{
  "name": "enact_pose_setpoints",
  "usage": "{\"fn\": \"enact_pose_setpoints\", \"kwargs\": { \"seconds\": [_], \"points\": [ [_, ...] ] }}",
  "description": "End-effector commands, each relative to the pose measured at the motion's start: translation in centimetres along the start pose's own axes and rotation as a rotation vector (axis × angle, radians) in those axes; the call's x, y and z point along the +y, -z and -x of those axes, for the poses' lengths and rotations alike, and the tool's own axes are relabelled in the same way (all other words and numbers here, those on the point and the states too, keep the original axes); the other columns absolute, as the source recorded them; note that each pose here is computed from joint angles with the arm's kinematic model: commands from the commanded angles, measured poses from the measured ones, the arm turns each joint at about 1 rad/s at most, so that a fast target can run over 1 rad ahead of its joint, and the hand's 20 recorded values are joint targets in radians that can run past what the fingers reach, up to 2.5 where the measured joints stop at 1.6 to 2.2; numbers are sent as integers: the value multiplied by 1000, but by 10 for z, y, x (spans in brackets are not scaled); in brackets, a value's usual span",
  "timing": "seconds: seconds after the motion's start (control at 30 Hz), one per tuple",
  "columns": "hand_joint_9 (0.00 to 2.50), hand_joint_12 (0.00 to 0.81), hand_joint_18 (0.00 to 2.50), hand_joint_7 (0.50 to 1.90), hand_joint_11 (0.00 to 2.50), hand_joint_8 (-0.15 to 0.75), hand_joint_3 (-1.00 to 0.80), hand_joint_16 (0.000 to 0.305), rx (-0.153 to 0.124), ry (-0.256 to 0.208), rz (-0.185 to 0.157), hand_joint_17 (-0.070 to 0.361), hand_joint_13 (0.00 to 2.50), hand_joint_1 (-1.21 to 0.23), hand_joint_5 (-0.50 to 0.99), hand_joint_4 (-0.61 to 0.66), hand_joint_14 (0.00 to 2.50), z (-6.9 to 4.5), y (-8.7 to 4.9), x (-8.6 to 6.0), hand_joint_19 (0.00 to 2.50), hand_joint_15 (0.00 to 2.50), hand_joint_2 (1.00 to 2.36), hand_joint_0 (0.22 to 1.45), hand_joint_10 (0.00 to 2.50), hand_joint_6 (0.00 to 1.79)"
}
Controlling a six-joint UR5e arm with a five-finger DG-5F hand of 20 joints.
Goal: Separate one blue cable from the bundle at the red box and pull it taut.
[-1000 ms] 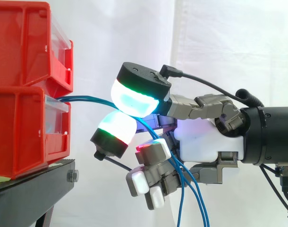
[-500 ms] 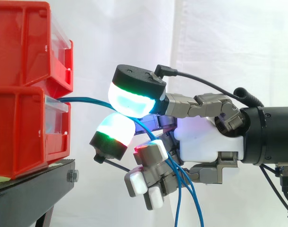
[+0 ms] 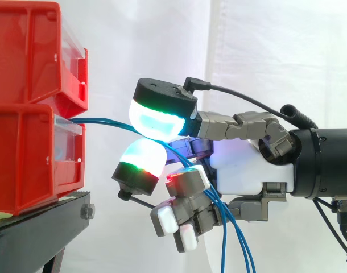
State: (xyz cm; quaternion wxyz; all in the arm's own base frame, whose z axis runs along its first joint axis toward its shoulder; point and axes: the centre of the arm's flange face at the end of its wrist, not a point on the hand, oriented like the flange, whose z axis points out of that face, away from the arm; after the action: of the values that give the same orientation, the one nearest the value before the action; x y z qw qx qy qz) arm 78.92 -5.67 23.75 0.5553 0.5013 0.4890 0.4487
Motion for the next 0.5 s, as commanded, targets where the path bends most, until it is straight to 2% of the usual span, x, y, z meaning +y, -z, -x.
{"fn": "enact_pose_setpoints", "kwargs": {
  "seconds": [0.0, 0.13, 0.2, 0.47],
  "points": [
    [1306, 403, 1032, 1396, 988, 389, -126, 50, 0, 0, 0, 113, 1080, -587, -115, 178, 20, 0, 0, 0, 686, 556, 1023, 599, 31, 810],
    [1230, 408, 1012, 1400, 1041, 388, -141, 50, 0, 0, 0, 113, 1043, -723, -136, 208, 22, 0, 0, 0, 671, 563, 1021, 606, 30, 825],
    [1198, 399, 980, 1437, 1150, 381, -139, 49, 0, 0, 0, 110, 1019, -831, -149, 155, 21, 0, 0, 0, 664, 569, 1023, 627, 31, 843],
    [1186, 381, 941, 1577, 1195, 373, -315, 47, 0, 0, 0, 105, 998, -919, -163, 48, 21, 0, 0, 0, 636, 559, 1015, 766, 30, 869]
  ]
}}
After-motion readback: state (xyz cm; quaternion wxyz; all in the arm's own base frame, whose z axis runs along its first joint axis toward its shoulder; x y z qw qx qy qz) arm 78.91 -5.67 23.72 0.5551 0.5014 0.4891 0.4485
